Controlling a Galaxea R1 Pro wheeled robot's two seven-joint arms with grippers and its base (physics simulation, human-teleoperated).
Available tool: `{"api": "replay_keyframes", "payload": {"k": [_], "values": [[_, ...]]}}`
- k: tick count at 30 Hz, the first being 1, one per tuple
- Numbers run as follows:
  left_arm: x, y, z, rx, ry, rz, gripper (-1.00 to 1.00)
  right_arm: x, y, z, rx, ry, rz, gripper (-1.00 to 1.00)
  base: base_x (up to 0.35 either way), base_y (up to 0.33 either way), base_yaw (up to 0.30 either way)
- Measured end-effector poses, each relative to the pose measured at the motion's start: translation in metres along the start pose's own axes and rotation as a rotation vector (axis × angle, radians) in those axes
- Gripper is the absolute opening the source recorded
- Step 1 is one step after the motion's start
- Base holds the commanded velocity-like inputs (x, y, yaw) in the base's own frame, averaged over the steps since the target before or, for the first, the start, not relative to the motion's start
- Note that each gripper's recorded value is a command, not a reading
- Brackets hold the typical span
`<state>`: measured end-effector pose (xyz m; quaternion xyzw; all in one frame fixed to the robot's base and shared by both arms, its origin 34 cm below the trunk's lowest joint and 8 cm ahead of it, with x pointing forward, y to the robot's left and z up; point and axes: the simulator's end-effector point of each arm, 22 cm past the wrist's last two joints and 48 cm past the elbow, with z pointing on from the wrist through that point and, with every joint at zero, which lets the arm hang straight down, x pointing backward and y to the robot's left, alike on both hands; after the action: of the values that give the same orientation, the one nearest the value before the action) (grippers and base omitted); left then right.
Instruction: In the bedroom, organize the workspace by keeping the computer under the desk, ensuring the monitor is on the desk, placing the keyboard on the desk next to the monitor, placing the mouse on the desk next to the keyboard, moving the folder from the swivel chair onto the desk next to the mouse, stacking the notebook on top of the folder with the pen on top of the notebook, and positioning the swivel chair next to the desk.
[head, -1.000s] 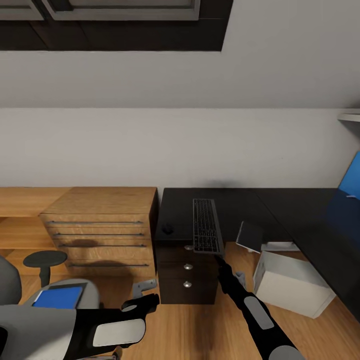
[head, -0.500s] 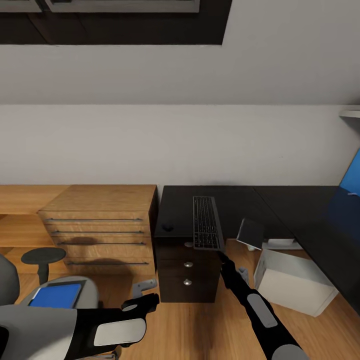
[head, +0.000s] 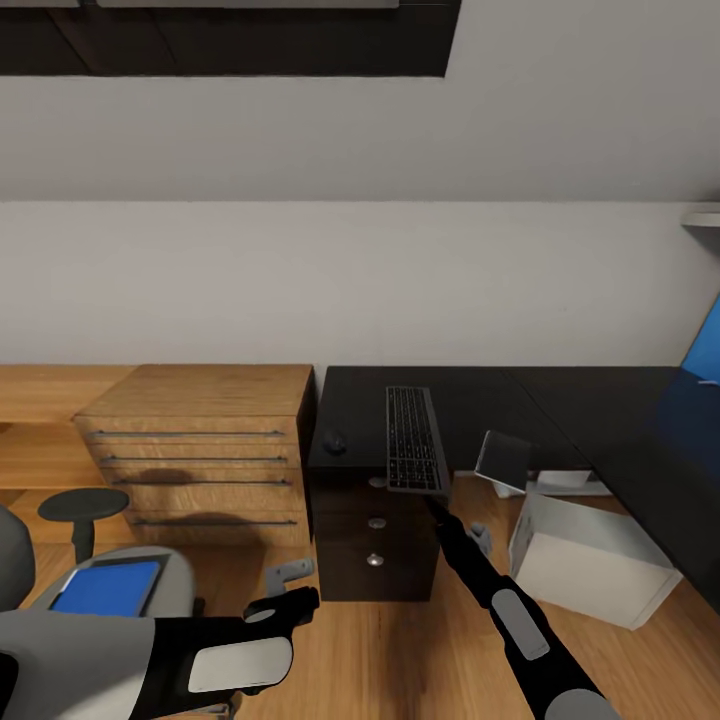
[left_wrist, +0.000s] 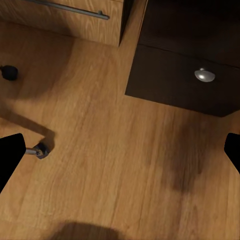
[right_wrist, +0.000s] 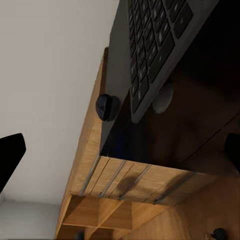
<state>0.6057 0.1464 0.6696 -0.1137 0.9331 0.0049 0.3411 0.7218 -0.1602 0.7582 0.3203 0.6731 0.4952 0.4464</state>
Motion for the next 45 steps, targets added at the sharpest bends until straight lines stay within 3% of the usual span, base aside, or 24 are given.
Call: {"api": "replay_keyframes", "payload": {"k": [38, 45], "values": [[0.05, -0.006, 0.041, 0.021, 0.007, 0.003, 1.0, 0.016, -0.067, -0.003, 0.005, 0.016, 0.018, 1.0, 0.0, 0.0, 0.0], [0.062, -0.001, 0.041, 0.018, 0.012, 0.048, 1.0, 0.017, -0.066, -0.003, 0.002, 0.017, 0.013, 1.0, 0.022, 0.0, 0.0]]}}
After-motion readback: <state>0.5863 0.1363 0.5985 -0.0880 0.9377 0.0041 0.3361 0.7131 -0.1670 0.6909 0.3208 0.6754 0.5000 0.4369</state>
